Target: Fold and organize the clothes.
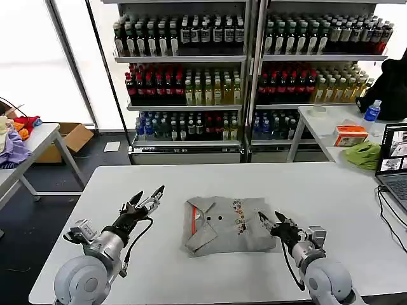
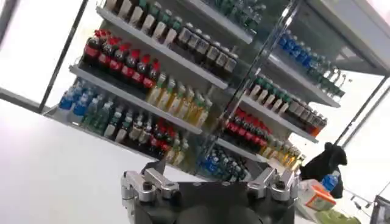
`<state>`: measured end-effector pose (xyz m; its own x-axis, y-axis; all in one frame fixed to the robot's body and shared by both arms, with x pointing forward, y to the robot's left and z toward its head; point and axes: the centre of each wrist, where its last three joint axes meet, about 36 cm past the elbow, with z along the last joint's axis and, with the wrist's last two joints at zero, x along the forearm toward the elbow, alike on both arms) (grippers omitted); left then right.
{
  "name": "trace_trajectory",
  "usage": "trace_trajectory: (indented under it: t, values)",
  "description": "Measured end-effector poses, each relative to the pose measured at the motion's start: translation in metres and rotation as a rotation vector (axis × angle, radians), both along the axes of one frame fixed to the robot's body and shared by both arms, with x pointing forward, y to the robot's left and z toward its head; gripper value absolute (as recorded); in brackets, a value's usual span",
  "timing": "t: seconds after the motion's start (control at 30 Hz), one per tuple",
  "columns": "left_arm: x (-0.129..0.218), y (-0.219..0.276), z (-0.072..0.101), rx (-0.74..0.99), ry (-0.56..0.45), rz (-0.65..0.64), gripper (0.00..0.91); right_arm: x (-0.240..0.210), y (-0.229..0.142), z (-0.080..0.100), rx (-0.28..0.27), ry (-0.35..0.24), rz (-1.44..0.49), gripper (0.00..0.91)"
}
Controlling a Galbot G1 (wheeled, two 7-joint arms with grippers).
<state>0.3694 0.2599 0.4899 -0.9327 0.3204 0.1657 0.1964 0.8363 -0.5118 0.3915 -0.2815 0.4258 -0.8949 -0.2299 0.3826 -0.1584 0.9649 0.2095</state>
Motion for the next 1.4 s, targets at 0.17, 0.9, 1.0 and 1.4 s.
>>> trace_trajectory:
  t: [0.17,0.9,1.0,1.4]
  values:
    - [-0.002,0.0,0.003,-0.009,-0.003,-0.011,0.907,-0.005,0.007,0.017,-0.015,-0.1,0.003,0.907]
    - [-0.006,0.002,-0.008,0.017,0.0,-0.016,0.907,0.017,0.104,-0.046,-0.174,-0.214,0.011,0.907]
    - [-0.006,0.0,-0.01,0.012,0.005,-0.016,0.907,0.024,0.113,-0.054,-0.172,-0.195,-0.026,0.907]
    - [-0.009,-0.007,-0.014,-0.007,0.015,-0.026,0.907,0.048,0.138,-0.064,-0.244,-0.14,-0.133,0.907]
